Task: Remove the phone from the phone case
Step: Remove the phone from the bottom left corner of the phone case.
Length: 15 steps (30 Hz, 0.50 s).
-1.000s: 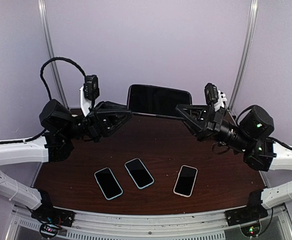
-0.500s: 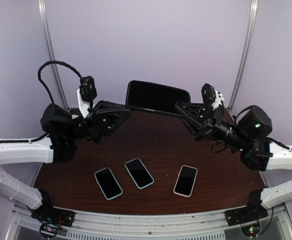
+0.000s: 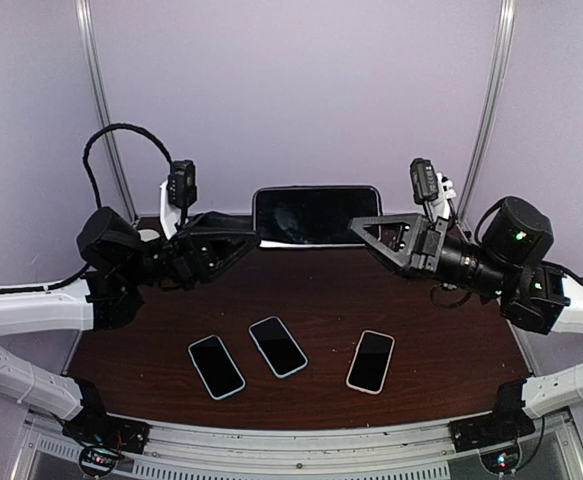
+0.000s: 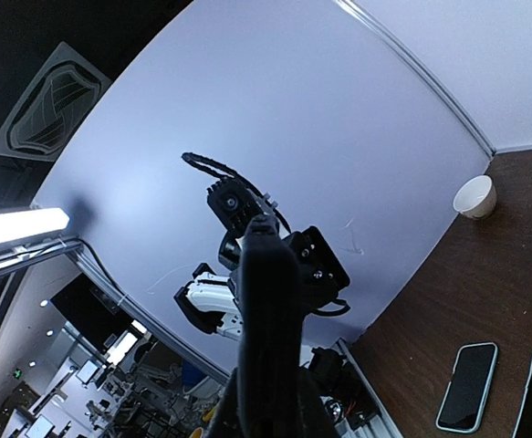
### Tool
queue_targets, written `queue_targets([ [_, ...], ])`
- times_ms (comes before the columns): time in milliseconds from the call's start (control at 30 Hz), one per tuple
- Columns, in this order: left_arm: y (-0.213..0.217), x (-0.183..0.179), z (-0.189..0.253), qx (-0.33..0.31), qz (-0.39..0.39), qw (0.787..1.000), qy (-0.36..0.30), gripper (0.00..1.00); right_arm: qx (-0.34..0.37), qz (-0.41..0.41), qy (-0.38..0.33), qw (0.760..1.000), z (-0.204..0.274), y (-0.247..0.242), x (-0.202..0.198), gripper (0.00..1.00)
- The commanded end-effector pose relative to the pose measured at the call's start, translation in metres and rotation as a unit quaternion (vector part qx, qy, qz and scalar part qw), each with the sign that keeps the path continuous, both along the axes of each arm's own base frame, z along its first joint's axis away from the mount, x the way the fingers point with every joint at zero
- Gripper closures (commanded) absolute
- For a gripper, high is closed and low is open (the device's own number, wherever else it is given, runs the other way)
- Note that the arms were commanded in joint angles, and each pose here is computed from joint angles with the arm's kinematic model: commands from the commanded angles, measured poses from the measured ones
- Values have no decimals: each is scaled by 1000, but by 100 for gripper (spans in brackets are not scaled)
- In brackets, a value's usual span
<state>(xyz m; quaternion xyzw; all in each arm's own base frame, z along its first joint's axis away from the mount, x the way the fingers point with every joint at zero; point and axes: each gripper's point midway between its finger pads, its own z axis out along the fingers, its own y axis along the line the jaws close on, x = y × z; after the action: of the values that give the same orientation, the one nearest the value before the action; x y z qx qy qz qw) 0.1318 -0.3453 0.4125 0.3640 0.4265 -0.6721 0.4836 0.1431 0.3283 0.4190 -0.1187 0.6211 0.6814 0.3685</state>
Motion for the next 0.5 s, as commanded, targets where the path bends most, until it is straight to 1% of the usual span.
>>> queue_targets([
  [0, 3, 12, 17, -10, 32, 999, 9, 79, -38, -55, -34, 997, -8, -3, 17, 100],
  [100, -3, 19, 8, 6, 40, 999, 26, 84, -27, -59, -47, 997, -2, -4, 17, 100],
  [200, -4, 19, 7, 5, 38, 999, 23, 90, -28, -53, -50, 997, -4, -1, 16, 100],
  [300, -4, 16, 9, -2, 35, 999, 3, 97, -4, -34, -24, 999, -5, 1, 14, 100],
  [367, -3, 11, 10, -10, 25, 1000, -15, 100, 27, -3, 13, 1000, -5, 2, 12, 100],
  [467, -1, 2, 15, -25, 6, 999, -40, 100, 63, 47, 43, 996, 1, 7, 3, 100],
])
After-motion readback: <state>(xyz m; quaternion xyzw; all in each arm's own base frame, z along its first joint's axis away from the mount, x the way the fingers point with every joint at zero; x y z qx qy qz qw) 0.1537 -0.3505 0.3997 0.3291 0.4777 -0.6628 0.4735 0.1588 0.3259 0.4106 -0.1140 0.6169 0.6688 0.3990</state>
